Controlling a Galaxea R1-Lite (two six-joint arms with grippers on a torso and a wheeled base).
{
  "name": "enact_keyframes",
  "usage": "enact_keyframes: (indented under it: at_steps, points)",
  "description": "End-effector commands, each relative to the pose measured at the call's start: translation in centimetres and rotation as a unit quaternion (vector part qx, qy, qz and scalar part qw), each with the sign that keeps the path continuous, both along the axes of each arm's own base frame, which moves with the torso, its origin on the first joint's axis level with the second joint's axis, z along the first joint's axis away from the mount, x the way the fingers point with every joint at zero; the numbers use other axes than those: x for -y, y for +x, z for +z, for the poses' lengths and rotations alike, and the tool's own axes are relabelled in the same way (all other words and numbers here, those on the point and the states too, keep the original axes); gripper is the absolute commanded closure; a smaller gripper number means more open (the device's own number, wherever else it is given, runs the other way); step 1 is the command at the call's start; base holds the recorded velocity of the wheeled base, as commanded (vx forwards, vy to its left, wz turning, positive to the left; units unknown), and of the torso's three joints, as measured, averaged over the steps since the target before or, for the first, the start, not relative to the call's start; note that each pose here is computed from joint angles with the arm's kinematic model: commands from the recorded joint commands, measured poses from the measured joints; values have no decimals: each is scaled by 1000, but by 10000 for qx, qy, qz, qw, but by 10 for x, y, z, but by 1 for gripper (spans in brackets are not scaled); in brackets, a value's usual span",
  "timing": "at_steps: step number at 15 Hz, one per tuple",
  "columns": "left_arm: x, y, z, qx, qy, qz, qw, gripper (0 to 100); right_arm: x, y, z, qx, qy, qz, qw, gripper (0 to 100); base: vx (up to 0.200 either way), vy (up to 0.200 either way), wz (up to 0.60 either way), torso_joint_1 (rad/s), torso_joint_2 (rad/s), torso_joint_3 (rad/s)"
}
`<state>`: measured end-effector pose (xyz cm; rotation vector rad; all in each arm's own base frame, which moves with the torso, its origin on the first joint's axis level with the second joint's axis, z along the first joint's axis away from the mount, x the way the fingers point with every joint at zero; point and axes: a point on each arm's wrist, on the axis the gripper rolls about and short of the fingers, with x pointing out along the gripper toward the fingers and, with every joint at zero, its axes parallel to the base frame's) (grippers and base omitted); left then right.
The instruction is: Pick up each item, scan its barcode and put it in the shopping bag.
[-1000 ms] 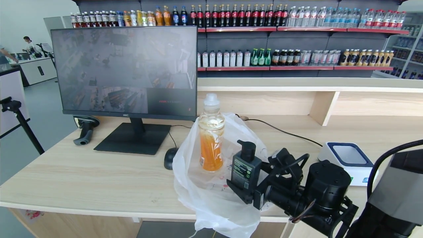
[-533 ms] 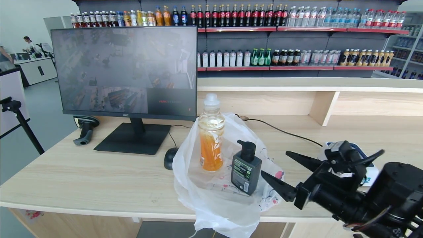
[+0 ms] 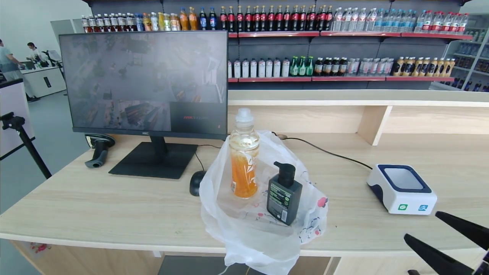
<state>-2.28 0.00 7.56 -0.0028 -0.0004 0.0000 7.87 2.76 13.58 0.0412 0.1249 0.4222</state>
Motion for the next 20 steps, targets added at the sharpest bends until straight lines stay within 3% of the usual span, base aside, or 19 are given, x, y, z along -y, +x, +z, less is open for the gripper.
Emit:
enact_keyframes:
  at_steps: [1,3,5,6,10,13,20]
  points:
    - [0,0,0,6,-2,0,10000,0,28,-92,-54,260,-393,-141,9988,0,0,0,0,0,0,0]
    - [0,0,0,6,-2,0,10000,0,31,-96,-54,374,-444,-360,9977,0,0,0,0,0,0,0]
    - [0,0,0,6,-2,0,10000,0,32,-93,-58,77,-148,-993,9949,0,0,0,0,0,0,0]
    - [0,0,0,6,6,0,10000,0,31,-92,-58,30,-285,-1146,9930,0,0,0,0,0,0,0]
    - [0,0,0,6,-2,0,10000,0,27,-90,-58,-147,-389,-2457,9685,0,0,0,0,0,0,0]
    - [0,0,0,6,6,0,10000,0,28,-102,-61,608,-284,-2201,9732,0,0,0,0,0,0,0]
    - [0,0,0,6,-2,0,10000,0,28,-102,-61,596,-187,-2237,9727,0,0,0,0,0,0,0]
